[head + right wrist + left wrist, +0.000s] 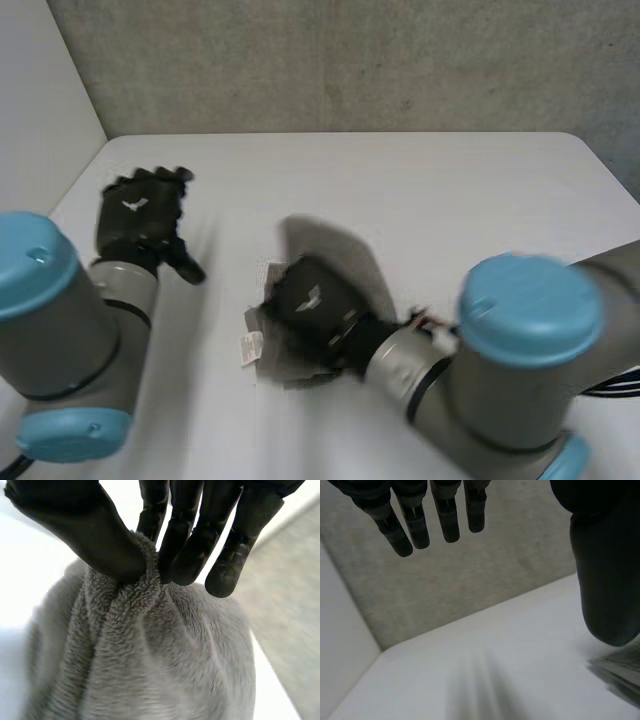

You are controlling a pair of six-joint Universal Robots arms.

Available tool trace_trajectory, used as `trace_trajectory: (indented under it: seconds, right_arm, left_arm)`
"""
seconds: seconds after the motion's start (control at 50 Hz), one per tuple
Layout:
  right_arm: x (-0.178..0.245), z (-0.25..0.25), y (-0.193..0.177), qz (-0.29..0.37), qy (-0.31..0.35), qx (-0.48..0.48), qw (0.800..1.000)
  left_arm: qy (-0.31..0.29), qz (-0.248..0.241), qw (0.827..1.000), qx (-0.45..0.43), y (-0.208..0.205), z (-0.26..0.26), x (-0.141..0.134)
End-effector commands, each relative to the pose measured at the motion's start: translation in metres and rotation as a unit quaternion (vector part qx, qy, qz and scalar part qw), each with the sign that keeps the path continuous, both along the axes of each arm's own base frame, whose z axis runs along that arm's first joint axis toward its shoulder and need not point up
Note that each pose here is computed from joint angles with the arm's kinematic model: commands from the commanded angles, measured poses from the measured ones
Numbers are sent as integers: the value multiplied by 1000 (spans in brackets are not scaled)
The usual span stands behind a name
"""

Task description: Fold the towel.

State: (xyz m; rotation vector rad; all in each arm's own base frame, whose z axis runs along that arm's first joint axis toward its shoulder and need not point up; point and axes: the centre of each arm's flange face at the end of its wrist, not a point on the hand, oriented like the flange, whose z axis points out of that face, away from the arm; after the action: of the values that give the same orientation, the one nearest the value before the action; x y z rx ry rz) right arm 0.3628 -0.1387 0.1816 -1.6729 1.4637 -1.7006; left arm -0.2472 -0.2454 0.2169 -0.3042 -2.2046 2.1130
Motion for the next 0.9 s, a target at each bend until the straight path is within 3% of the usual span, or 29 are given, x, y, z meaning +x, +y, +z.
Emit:
trace_trajectory:
  seconds: [0.02,0.08,0.12,0.14,0.18,0.24,0.38,0.7,0.82,0.9]
  right_arm:
    - [9,-14,14,21,6,23,1000]
    - [6,-12,9,-6,2,28,1000]
    - [-6,9,-8,-83,-31,34,996]
    - [-6,9,-8,-83,-31,34,995]
    - [-27,29,-31,-159,-81,61,982]
    - [-41,34,-47,-198,-124,109,966]
    - [-54,30,-67,-214,-154,166,950]
    - [-45,-66,-92,-240,-44,267,932]
    - [-41,-54,-94,-239,-41,270,932]
    - [-40,13,-99,-230,-114,215,943]
  left_arm:
    - [9,13,1000,-4,-4,4,8]
    - [9,9,1000,-4,-2,3,6]
    - [14,-3,1000,-6,0,5,-1]
    - [14,-3,1000,-6,0,5,-1]
    - [19,-18,1000,-7,4,5,-8]
    - [29,-66,997,-6,14,3,-34]
    - [14,-116,993,22,34,-20,-60]
    - [-53,-119,984,124,54,-87,-48]
    - [-43,-121,986,105,48,-66,-54]
    - [-28,-123,989,82,44,-40,-58]
